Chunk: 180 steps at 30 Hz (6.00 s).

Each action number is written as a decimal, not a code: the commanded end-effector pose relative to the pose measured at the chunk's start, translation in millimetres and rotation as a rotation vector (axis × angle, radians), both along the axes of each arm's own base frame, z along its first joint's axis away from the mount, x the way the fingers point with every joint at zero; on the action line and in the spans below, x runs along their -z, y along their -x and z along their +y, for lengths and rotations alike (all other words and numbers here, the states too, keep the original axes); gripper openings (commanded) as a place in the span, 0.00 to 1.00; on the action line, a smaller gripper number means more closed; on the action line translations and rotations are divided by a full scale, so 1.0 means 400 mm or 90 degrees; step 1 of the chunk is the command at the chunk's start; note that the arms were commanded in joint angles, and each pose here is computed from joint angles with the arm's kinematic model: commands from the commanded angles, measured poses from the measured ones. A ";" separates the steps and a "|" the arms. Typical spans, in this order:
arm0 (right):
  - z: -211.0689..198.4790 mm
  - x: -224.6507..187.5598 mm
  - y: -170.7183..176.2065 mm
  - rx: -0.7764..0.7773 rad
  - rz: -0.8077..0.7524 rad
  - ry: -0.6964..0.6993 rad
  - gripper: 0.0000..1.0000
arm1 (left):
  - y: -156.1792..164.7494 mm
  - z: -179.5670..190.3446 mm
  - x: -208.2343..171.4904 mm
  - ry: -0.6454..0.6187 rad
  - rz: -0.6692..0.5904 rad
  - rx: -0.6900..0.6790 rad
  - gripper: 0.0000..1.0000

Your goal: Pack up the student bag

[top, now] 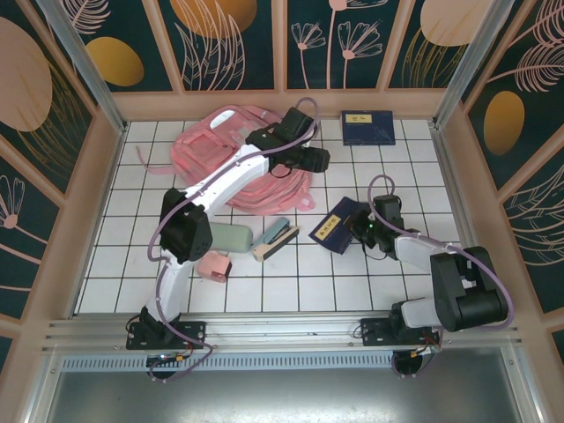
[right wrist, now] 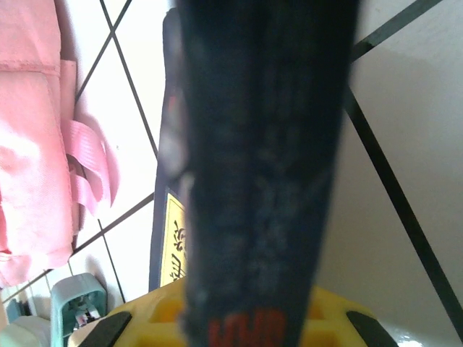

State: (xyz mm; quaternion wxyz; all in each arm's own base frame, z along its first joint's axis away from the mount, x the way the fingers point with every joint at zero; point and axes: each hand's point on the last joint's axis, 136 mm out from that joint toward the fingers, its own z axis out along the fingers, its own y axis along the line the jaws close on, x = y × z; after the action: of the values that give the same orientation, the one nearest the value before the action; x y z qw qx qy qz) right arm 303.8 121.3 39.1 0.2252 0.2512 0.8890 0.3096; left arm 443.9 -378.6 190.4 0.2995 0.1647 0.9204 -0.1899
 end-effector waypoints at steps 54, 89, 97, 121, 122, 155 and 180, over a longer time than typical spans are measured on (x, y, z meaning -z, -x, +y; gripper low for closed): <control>0.027 -0.013 0.020 -0.054 -0.006 0.006 0.00 | -0.123 0.285 0.255 -0.282 -0.001 -0.117 0.04; 0.209 -0.502 -0.161 -0.139 -0.266 -0.221 0.00 | -0.061 0.154 -0.376 0.171 -0.144 0.070 0.00; 0.258 -0.480 -0.251 -0.096 -0.247 -0.307 0.00 | -0.077 0.209 -0.433 0.330 -0.109 0.076 0.00; 0.592 -0.210 -0.589 -0.066 -0.137 -0.353 0.04 | -0.086 0.186 -0.436 0.409 -0.066 0.095 0.00; 0.610 -0.197 -0.597 -0.072 -0.132 -0.351 0.06 | -0.088 0.185 -0.434 0.413 -0.064 0.095 0.00; 0.222 -0.375 -0.275 -0.025 -0.289 -0.133 0.74 | -0.181 0.354 -0.267 0.309 -0.071 -0.105 0.00; -0.398 -0.294 -0.674 0.198 -0.191 0.024 0.68 | -0.321 0.250 -0.237 0.203 -0.194 -0.121 0.76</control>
State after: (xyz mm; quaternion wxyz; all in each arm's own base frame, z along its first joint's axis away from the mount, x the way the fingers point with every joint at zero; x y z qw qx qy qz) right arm 558.1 -31.0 169.3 0.4293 0.3452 0.7859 0.2809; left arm 562.6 -248.9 270.9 0.4617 0.0547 0.8635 -0.1954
